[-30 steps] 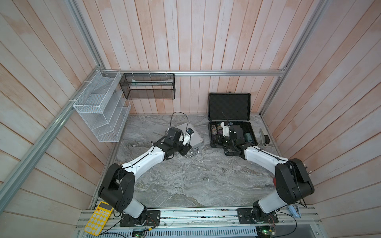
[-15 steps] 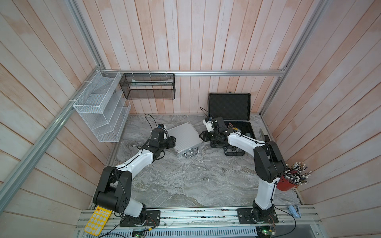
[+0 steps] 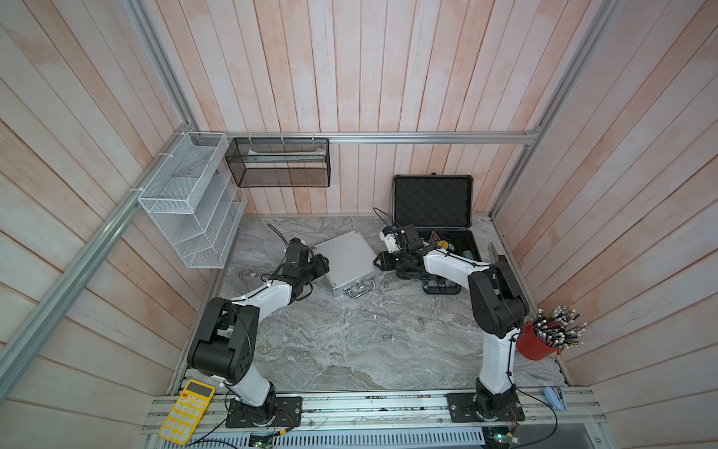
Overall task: Open the poker set cases
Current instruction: Adjust the poker set case at the center of the board.
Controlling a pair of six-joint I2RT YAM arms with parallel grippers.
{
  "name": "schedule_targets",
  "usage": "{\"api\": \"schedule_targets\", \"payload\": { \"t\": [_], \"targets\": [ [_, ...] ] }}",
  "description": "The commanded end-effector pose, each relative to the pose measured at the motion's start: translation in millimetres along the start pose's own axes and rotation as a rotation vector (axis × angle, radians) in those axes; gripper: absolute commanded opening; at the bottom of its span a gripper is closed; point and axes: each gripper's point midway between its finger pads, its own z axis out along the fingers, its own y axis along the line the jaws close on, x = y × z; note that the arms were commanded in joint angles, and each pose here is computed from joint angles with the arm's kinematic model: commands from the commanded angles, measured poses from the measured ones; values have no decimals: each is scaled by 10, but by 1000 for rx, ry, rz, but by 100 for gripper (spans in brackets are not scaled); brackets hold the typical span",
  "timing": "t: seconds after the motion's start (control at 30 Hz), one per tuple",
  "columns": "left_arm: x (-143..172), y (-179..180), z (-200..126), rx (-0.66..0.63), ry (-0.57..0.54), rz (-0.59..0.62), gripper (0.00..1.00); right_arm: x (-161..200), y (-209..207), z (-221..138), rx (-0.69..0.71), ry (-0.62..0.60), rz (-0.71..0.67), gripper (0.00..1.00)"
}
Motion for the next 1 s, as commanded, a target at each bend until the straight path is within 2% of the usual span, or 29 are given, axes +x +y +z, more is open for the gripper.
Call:
{"api": "schedule_targets", "payload": {
  "t": [0.0, 0.1, 0.5, 0.57, 0.7, 0.93, 0.97],
  "targets": [
    [-21, -66, 133, 41, 9, -7, 65, 18, 44, 35, -44, -4, 20, 39],
    [-13, -91, 272, 58, 30, 4, 65, 83, 129, 38, -98, -3, 44, 37],
    [-45, -228, 670, 144, 92, 73, 63, 348, 256, 36, -162, 5, 105, 37],
    [-62, -269, 719, 164, 97, 82, 62, 347, 256, -6, -156, -14, 122, 33],
    [-112, -332, 811, 182, 102, 109, 62, 349, 191, -60, -118, -37, 153, 33],
    [-190, -371, 875, 191, 104, 140, 62, 269, 97, -134, -45, -68, 165, 35],
    [-202, -355, 865, 189, 103, 137, 62, 242, 79, -157, -34, -74, 159, 38]
  ]
}}
